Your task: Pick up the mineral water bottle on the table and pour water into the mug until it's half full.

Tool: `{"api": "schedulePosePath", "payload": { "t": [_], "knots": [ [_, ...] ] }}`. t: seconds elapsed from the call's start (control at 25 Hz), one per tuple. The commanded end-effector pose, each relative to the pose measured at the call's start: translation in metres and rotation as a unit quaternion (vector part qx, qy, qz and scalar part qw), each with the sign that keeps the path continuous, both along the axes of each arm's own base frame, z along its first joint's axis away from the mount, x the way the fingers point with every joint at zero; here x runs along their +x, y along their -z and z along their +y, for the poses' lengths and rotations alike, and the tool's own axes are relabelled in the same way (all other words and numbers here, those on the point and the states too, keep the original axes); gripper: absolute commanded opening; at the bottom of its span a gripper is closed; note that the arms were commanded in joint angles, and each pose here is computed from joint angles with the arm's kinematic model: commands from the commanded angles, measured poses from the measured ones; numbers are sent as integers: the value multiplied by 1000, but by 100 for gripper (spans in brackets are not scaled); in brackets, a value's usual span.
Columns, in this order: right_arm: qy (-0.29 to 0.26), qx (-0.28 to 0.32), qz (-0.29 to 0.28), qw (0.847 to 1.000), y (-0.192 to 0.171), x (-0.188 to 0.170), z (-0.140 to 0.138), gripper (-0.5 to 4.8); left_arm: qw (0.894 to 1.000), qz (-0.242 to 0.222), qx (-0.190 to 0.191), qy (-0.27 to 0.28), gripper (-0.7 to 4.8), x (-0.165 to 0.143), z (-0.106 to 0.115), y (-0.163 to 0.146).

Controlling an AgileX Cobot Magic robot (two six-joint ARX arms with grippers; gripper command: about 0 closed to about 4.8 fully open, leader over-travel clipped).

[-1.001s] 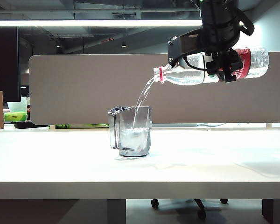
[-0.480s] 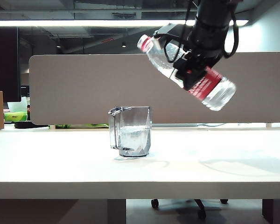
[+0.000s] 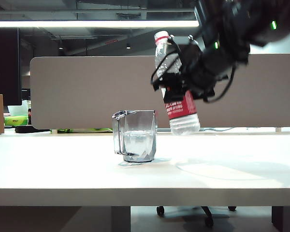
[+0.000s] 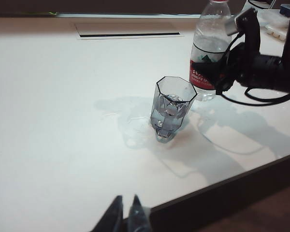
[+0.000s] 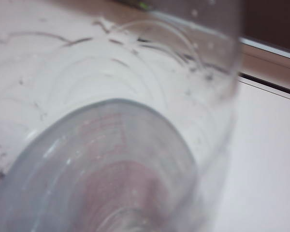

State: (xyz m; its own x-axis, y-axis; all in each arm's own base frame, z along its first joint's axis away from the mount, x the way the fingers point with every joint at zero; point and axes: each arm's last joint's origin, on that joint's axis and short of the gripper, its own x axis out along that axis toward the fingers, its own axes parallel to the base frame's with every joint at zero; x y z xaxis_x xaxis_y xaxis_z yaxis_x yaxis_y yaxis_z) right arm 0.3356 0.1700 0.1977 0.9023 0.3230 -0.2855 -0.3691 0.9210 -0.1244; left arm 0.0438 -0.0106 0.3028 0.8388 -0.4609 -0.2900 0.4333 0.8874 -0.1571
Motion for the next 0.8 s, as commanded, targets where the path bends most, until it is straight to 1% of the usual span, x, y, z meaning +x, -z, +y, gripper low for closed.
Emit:
{"api": "schedulePosePath", "payload": {
  "t": [0.04,0.08,0.16,0.28,0.52,0.72,0.8],
  "knots": [
    [20,104,-57,993,8,3,-4,197,1000,-6,-1,2,22,-1,0,-2],
    [28,123,-53,991,19,5,-7,197,1000,-6,-1,2,22,-1,0,-2],
    [36,129,-50,990,31,8,-11,197,1000,-6,-1,2,22,-1,0,-2],
    [39,123,-33,991,40,8,-12,198,1000,-6,-1,2,22,-1,0,-2],
    [49,110,-15,993,53,-1,-16,207,1000,-6,-1,2,22,-1,0,-2],
    [57,99,2,993,64,-10,-21,296,1000,-6,-1,2,22,-1,0,-2],
    [57,98,5,994,65,-14,-23,360,1000,-6,-1,2,22,-1,0,-2]
  ]
}}
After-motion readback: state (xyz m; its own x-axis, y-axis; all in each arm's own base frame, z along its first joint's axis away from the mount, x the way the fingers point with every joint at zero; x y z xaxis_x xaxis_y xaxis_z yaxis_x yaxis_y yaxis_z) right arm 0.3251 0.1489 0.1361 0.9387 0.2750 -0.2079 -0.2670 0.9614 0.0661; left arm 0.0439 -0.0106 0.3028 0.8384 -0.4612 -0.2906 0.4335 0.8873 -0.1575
